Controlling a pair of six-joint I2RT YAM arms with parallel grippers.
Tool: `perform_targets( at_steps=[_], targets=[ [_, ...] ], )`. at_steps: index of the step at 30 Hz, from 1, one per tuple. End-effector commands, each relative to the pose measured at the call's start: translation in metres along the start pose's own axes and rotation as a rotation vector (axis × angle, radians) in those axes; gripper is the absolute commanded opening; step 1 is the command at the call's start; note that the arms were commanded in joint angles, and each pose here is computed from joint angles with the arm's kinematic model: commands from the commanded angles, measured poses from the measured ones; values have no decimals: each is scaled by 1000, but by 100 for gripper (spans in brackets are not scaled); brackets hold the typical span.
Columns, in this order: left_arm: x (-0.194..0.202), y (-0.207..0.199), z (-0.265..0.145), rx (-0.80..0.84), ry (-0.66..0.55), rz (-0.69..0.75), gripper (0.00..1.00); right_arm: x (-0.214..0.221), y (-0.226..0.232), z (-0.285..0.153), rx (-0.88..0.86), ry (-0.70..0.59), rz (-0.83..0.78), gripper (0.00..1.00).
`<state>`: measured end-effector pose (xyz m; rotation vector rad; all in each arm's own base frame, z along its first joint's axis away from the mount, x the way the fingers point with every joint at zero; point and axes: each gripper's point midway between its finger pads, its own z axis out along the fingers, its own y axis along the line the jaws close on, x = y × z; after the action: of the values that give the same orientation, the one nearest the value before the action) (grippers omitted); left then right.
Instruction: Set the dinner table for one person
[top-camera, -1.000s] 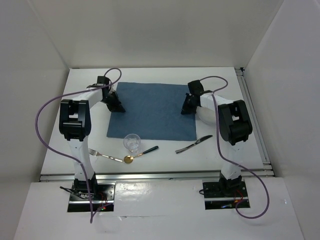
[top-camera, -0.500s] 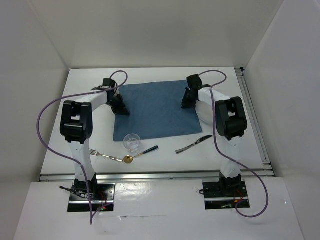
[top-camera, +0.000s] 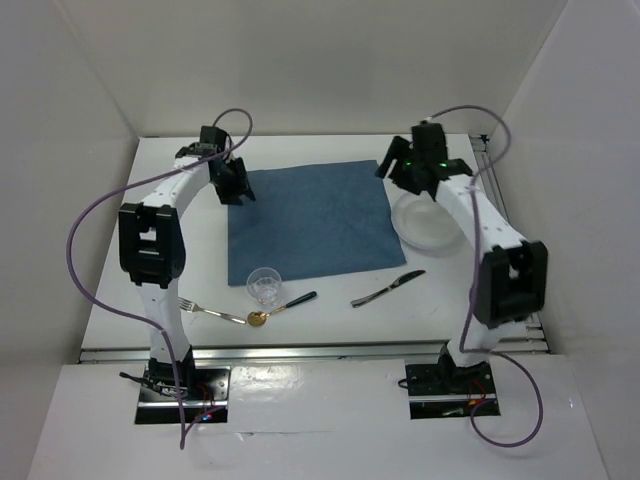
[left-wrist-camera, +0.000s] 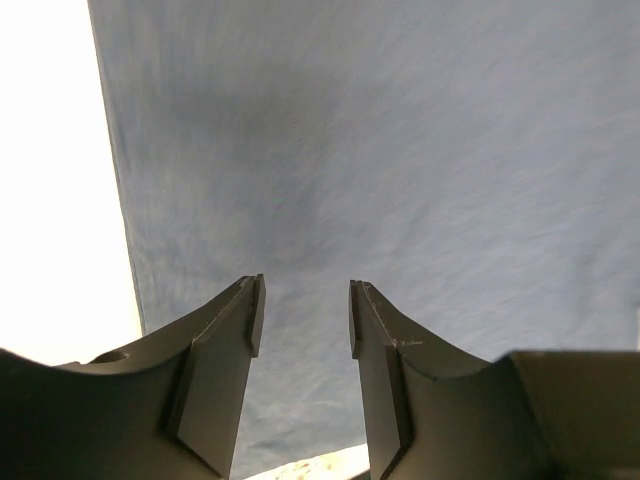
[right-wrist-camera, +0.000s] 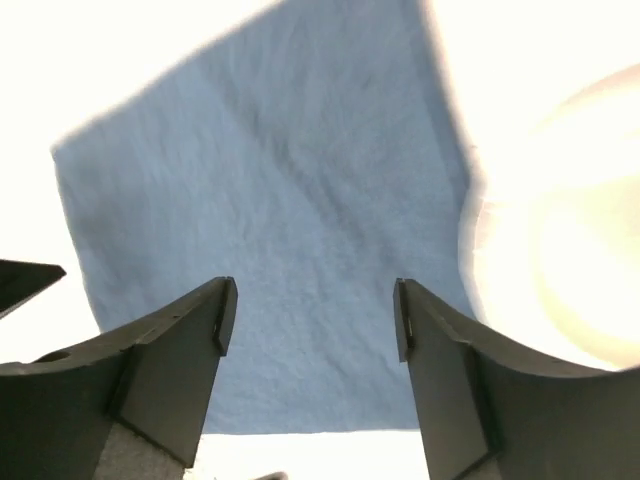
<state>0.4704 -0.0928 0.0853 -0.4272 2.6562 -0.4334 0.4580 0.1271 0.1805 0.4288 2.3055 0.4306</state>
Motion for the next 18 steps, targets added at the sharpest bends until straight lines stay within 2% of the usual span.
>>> perform_targets(
  at_steps=[1,3,4,7,8,11,13,18],
  targets=[
    [-38,-23,-44,26,-107,66,56,-16,-72,-45,165,-98,162,78],
    [-40,-26,-52,26,-106,65,56,-11,-105,-63,206,-121,265,80],
    [-45,-32,-69,42,-141,73,56,11,-142,-61,261,-75,341,82],
    [-33,-37,-80,69,-160,89,56,44,-184,-61,309,-27,466,83],
    [-31,-45,-97,89,-192,104,56,52,-185,-58,285,-4,480,83],
    [-12,-41,-102,91,-183,110,56,65,-190,-52,238,7,490,85],
    [3,-36,-110,97,-171,110,56,69,-200,-44,240,9,511,88],
    [28,-44,-127,163,-186,138,56,75,-212,-29,253,15,533,89]
  ],
)
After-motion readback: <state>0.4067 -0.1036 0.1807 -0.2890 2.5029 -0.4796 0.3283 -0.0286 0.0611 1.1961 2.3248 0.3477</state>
